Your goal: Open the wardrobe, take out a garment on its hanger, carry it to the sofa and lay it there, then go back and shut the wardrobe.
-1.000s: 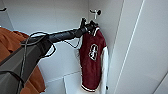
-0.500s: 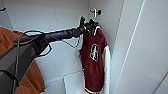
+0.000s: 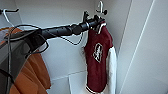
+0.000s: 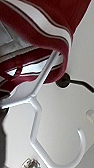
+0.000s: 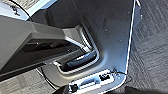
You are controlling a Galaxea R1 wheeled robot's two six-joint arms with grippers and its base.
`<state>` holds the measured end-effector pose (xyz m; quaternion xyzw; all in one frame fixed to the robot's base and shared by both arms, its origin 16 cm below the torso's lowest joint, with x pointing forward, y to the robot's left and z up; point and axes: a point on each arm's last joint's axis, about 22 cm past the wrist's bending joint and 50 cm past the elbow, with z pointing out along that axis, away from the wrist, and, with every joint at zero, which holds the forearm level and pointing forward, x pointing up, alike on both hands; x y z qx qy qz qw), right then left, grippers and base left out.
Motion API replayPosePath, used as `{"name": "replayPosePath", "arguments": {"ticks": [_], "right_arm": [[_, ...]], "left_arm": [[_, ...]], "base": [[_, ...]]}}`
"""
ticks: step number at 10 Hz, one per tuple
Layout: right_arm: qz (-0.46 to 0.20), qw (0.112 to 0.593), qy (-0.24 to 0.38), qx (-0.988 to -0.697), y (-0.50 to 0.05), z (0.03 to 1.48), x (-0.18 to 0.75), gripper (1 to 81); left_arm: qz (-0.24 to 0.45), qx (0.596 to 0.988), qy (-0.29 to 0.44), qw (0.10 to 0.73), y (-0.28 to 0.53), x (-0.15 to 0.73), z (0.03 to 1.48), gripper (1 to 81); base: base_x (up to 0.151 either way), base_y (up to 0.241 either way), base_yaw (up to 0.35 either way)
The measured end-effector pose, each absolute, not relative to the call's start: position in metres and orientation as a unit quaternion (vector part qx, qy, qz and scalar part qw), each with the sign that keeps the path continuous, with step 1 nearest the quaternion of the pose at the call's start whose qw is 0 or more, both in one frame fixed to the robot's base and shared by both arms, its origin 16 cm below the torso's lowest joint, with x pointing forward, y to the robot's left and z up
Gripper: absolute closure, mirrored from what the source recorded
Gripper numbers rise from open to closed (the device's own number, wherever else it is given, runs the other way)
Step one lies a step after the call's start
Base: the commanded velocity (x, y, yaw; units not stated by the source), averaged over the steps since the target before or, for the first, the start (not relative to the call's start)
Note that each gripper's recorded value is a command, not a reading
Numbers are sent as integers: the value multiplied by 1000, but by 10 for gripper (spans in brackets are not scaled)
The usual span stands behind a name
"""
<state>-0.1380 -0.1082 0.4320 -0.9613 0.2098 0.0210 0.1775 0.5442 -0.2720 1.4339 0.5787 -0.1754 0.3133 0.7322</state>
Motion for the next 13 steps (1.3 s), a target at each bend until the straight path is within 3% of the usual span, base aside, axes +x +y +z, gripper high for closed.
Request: {"name": "replayPosePath", "arguments": {"ticks": [3,6,13], "right_arm": [[22,180,172,-968,-114,431,-120,10],[19,182,171,-968,-114,431,-116,10],[25,184,151,-971,-114,431,-113,10]], "left_arm": [[344,621,-162,685,-234,575,1408,811],[325,650,-179,663,-266,565,1364,811],[262,642,-252,675,-284,470,1332,811]], "base": [[0,0,0],[0,0,0],[0,0,0]]}}
